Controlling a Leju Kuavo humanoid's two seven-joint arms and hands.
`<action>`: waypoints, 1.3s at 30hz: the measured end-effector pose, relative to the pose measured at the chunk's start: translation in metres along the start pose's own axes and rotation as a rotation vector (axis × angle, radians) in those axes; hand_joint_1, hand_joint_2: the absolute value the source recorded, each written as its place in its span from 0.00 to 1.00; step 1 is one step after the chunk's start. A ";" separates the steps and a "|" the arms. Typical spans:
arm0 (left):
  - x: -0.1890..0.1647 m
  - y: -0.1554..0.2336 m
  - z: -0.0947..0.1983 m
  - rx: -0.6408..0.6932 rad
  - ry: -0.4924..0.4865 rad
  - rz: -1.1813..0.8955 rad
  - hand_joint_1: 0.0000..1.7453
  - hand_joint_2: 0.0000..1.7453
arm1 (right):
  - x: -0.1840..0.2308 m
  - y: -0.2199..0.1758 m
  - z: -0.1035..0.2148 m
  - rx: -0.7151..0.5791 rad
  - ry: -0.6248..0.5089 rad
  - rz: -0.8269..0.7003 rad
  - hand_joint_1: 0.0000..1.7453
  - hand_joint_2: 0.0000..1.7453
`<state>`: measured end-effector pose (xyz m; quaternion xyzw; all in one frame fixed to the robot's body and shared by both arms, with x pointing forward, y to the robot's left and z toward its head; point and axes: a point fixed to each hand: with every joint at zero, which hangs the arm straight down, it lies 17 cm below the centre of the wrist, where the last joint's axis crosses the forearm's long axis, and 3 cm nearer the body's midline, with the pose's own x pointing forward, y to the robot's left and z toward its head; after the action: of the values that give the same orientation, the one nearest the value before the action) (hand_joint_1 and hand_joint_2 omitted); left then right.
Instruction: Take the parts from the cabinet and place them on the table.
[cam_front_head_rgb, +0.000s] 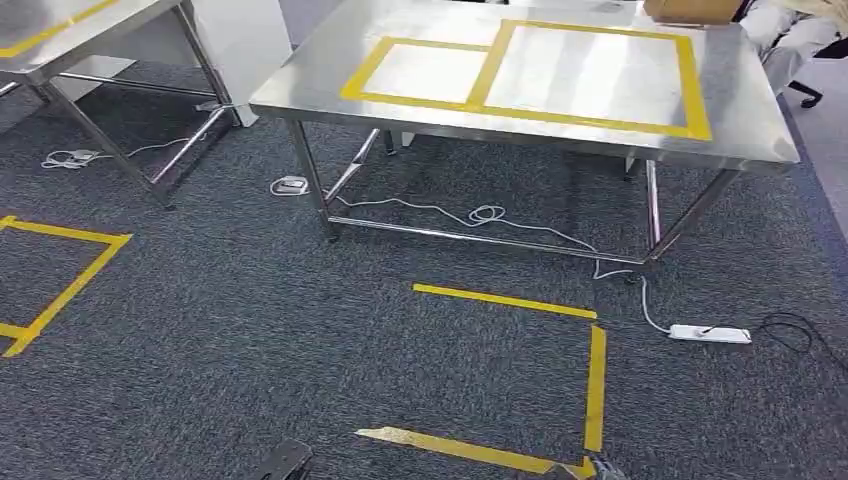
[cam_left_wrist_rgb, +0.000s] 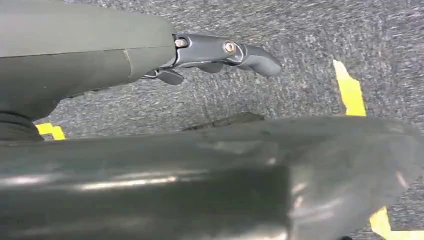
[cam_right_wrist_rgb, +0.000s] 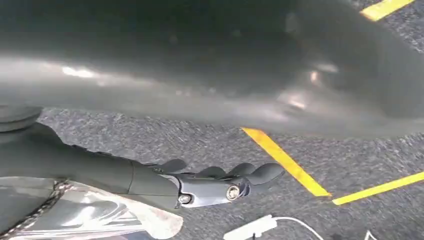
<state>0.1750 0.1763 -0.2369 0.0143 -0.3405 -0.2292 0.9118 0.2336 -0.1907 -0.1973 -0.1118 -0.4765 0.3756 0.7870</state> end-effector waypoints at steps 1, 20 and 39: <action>0.000 0.000 0.000 0.000 0.000 0.000 0.00 0.00 | 0.000 0.000 0.000 0.000 0.000 0.000 0.00 0.00; 0.004 0.003 -0.001 0.008 -0.011 -0.004 0.00 0.00 | 0.002 -0.003 -0.003 -0.004 -0.004 0.003 0.00 0.00; 0.004 0.002 -0.001 0.010 -0.021 -0.018 0.00 0.00 | 0.003 -0.002 -0.002 -0.006 -0.006 0.010 0.00 1.00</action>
<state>0.1790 0.1763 -0.2346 0.0194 -0.3511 -0.2359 0.9059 0.2375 -0.1901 -0.1955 -0.1155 -0.4792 0.3786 0.7834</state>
